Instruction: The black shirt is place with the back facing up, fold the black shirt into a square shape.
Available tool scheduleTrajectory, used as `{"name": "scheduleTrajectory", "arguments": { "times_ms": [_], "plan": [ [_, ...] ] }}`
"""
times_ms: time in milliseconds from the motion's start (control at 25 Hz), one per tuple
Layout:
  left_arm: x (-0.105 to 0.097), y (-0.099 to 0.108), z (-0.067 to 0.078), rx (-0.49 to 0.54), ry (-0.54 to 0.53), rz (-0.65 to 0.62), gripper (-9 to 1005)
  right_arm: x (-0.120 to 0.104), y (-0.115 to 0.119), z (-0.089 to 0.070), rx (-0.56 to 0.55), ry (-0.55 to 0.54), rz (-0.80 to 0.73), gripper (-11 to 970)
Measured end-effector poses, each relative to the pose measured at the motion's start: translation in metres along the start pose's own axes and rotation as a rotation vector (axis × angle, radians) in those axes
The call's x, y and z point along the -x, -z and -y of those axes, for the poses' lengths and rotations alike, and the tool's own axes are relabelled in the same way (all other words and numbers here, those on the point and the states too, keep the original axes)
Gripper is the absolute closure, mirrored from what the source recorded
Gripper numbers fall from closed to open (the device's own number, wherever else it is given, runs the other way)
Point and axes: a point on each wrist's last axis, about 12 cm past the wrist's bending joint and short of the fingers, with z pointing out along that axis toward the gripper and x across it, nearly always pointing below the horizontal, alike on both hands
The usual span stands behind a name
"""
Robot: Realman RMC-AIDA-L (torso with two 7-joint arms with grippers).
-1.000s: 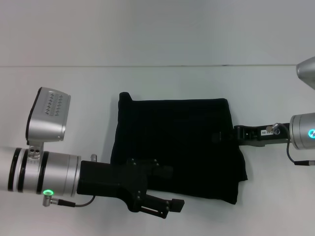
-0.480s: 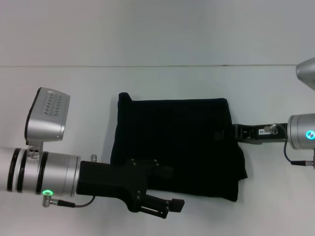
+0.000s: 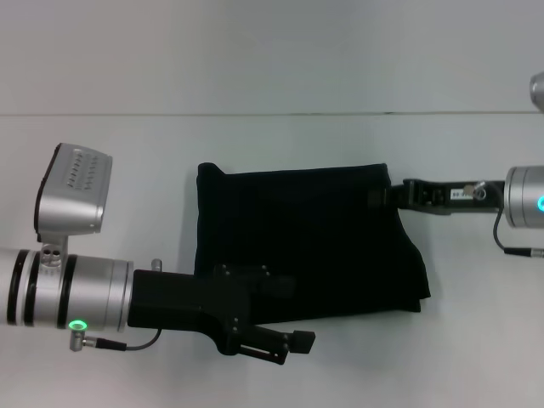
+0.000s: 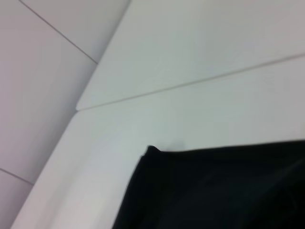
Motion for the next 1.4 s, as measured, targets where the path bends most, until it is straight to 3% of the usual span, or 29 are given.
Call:
{"name": "scheduleTrajectory", "arguments": {
  "times_ms": [440, 800, 1040, 1160, 1400],
  "plan": [
    [0.004, 0.003, -0.002, 0.013, 0.010, 0.023, 96, 0.019, 0.007, -0.003, -0.013, 0.036, 0.015, 879],
    [0.003, 0.000, -0.005, 0.040, 0.036, 0.028, 101, 0.007, 0.003, 0.008, -0.076, 0.014, 0.006, 821],
    [0.013, -0.001, -0.023, 0.177, 0.103, 0.066, 104, 0.000, 0.007, 0.022, -0.142, -0.009, 0.037, 778],
    [0.022, -0.001, -0.040, 0.292, 0.163, 0.100, 106, -0.002, 0.018, 0.032, -0.170, -0.037, 0.079, 756],
    [0.035, 0.003, -0.071, 0.523, 0.328, 0.164, 109, -0.002, 0.047, 0.045, -0.159, -0.082, 0.157, 479]
  ]
}}
